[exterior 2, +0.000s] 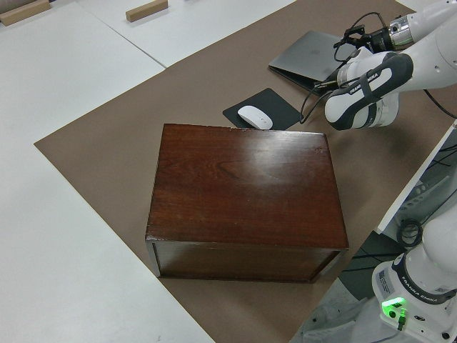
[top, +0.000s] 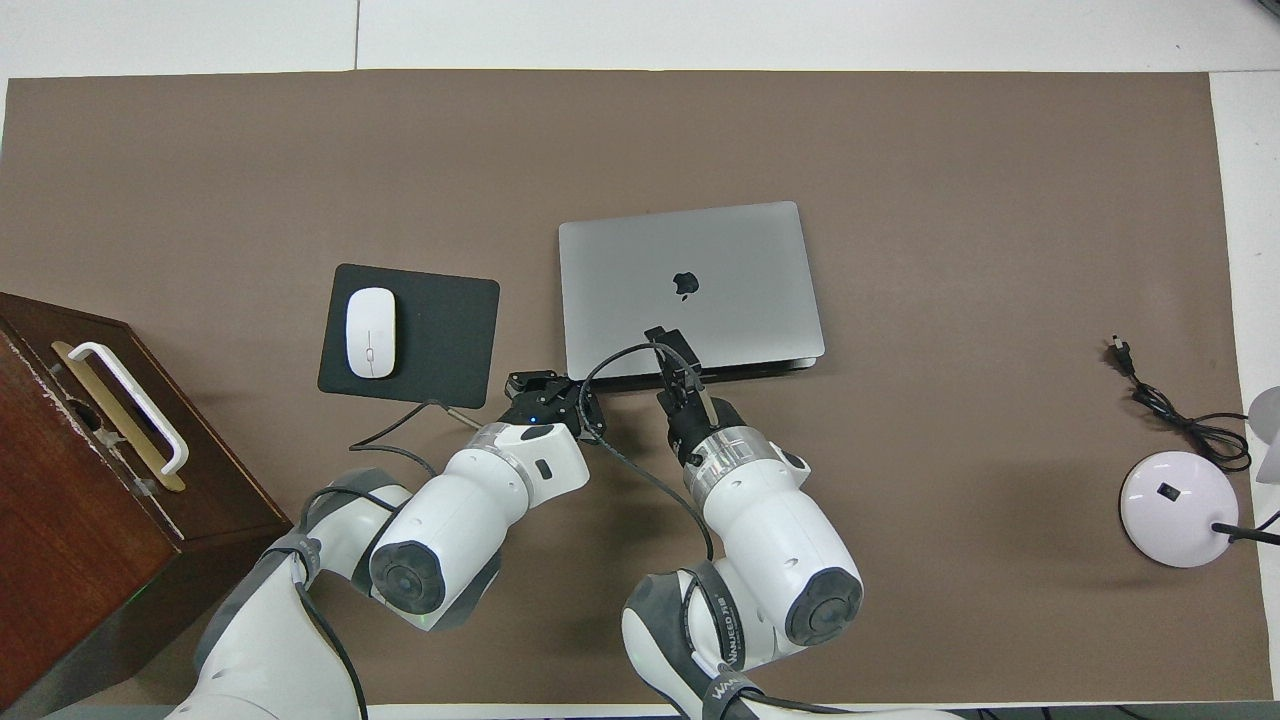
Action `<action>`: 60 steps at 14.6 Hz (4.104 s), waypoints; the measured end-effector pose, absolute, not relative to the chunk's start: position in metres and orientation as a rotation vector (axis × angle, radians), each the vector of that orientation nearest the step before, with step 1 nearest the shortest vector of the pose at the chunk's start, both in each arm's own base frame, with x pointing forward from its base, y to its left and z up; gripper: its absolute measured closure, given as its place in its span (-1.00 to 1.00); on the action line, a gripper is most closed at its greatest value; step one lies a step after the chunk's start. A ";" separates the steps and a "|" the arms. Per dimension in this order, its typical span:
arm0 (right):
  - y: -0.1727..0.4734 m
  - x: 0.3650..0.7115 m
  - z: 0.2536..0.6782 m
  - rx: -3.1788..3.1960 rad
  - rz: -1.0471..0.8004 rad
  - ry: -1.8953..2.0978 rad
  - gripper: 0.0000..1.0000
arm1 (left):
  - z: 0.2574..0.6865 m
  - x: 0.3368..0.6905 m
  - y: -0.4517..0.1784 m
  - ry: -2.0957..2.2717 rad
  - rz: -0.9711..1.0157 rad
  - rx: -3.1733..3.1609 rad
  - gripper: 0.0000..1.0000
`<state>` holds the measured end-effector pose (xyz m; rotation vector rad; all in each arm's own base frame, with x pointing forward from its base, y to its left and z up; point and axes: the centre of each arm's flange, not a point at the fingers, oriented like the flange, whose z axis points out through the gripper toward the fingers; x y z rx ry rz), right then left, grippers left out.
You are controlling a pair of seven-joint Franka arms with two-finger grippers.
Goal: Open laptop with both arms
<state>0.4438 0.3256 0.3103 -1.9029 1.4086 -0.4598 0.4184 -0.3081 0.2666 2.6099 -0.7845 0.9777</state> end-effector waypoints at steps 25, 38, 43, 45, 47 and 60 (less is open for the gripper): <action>0.293 0.538 0.356 -2.011 -0.381 1.398 -1.00 | 0.266 0.420 -0.308 -0.798 0.982 2.606 0.98; 0.257 0.616 0.452 -2.121 -0.237 1.370 -1.00 | 0.266 0.420 -0.308 -0.800 0.982 2.606 0.98; 0.256 0.638 0.471 -2.147 -0.245 1.362 -1.00 | 0.266 0.420 -0.308 -0.800 0.982 2.606 0.98; 0.262 0.646 0.469 -2.147 -0.254 1.361 -1.00 | 0.266 0.420 -0.308 -0.800 0.982 2.606 0.98; 0.269 0.653 0.464 -2.147 -0.262 1.364 -1.00 | 0.266 0.420 -0.308 -0.800 0.982 2.606 0.98; 0.278 0.678 0.464 -2.122 -0.278 1.390 -1.00 | 0.266 0.420 -0.308 -0.800 0.983 2.606 0.98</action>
